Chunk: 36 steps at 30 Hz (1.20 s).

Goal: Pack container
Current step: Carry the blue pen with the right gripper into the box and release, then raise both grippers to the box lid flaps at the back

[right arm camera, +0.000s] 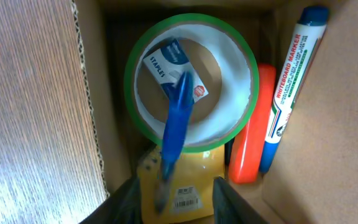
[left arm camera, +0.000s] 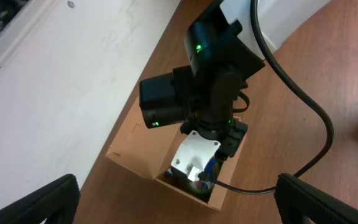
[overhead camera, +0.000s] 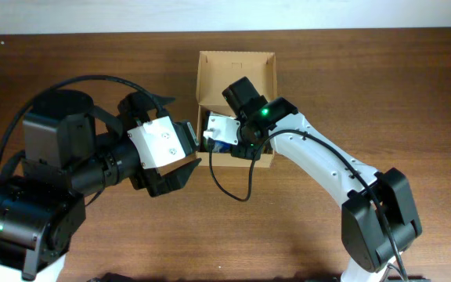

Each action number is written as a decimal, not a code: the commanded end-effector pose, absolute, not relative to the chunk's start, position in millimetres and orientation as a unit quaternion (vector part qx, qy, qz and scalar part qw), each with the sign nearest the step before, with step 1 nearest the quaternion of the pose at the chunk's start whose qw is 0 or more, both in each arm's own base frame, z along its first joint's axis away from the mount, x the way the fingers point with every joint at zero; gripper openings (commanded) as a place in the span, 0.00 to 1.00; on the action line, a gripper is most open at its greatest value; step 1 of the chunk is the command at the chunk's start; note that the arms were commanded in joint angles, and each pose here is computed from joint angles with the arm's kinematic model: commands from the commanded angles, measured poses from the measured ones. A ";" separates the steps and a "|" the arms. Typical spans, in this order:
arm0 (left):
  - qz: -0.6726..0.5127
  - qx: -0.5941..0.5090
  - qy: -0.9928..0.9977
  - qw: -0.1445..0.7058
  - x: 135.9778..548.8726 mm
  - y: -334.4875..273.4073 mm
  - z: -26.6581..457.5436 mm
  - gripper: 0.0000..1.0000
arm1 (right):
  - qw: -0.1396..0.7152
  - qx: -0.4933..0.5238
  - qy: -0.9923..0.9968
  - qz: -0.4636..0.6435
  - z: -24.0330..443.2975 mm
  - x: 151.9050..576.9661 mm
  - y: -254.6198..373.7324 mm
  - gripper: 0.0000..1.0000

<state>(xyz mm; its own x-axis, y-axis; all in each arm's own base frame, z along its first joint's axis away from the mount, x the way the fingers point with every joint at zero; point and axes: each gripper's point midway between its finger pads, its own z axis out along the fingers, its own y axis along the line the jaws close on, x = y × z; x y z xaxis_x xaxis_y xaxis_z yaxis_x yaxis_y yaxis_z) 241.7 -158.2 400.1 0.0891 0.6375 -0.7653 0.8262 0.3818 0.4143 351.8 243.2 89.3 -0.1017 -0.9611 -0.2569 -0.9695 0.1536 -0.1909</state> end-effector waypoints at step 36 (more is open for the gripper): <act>-0.274 0.228 0.827 0.434 496.2 -107.1 264.1 0.02 | 0.267 -0.098 0.950 0.127 179.9 450.3 120.5 0.04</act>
<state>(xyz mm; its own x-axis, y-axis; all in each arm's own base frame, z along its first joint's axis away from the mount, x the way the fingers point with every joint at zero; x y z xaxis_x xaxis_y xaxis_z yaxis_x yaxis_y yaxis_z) 487.9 -106.3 277.5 -0.4077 0.2764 -0.8703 0.6599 0.7479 -0.0716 446.6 127.7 188.9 -0.8116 -0.1835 -0.5546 -0.3136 0.9379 0.1486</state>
